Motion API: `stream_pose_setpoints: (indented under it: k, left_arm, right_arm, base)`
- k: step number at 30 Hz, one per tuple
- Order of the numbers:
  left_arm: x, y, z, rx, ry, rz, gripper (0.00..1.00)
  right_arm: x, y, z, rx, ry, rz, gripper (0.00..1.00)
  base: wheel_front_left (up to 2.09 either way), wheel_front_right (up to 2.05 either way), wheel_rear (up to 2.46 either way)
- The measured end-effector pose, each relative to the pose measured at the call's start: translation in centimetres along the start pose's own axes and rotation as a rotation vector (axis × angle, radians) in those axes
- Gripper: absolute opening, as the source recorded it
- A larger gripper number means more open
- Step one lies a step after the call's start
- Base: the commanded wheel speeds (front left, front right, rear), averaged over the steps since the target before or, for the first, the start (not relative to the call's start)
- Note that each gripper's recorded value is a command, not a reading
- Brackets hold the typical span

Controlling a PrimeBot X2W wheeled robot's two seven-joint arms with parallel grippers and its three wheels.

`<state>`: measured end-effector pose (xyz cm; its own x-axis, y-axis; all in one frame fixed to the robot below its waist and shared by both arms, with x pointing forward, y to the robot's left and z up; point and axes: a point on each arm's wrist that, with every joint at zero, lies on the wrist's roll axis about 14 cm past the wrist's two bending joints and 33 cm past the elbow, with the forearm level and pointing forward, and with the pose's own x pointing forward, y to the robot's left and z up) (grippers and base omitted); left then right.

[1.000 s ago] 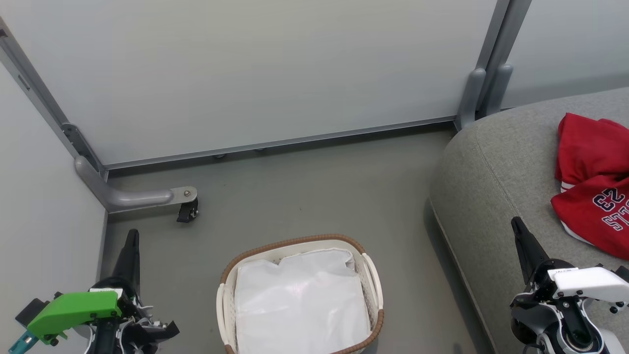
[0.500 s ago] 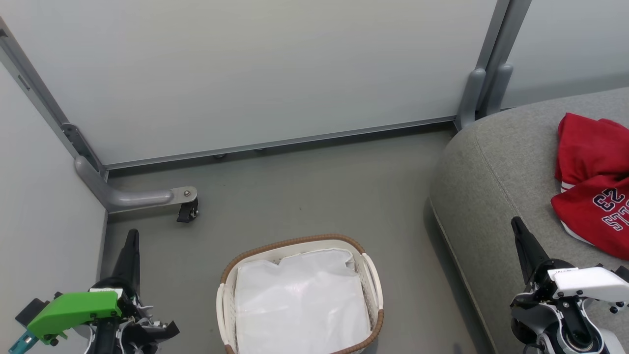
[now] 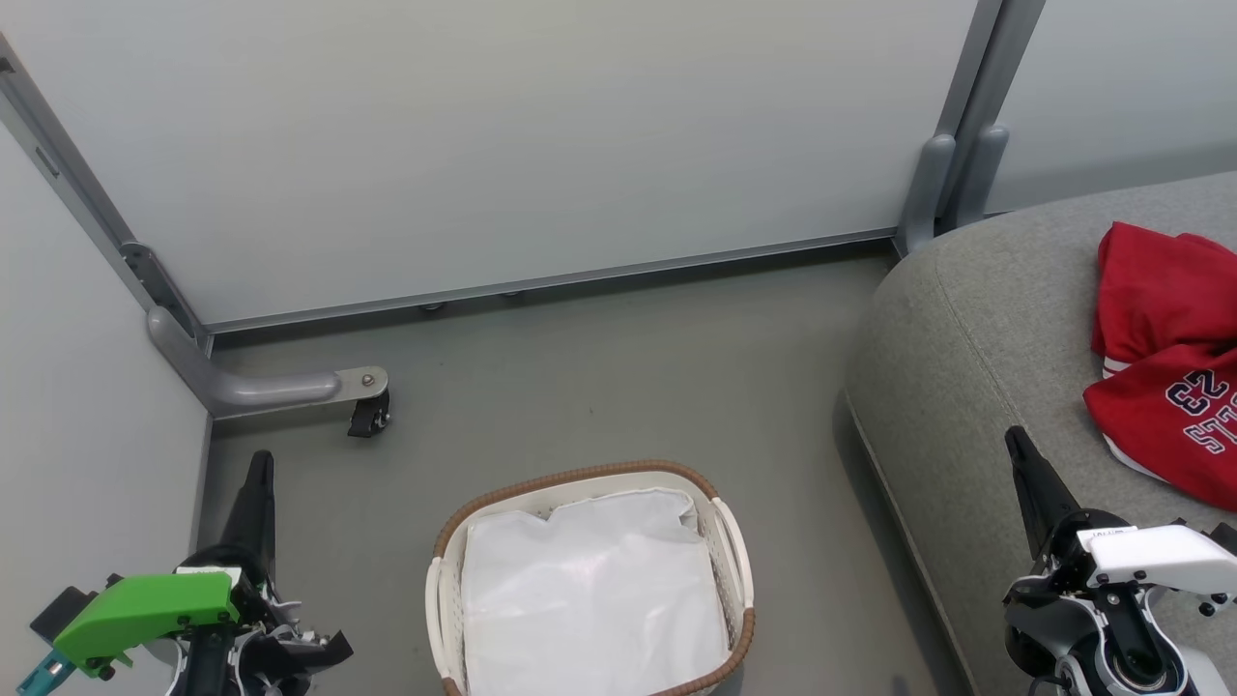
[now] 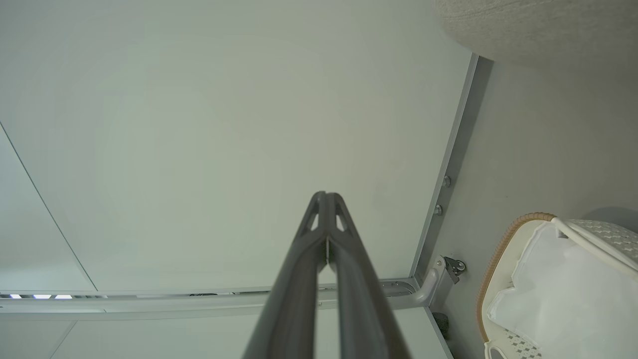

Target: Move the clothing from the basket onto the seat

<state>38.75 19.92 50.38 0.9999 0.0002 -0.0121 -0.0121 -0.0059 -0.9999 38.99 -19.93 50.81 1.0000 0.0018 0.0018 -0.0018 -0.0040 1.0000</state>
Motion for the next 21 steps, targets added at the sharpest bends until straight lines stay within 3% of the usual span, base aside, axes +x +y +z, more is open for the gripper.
stream_pose_setpoints:
  k: [21]
  left_arm:
    - [0.0, 0.0, 0.0, 0.0, 0.0, 0.0, 0.0]
  right_arm:
    - [0.0, 0.0, 0.0, 0.0, 0.0, 0.0, 0.0]
  base:
    - [0.0, 0.0, 0.0]
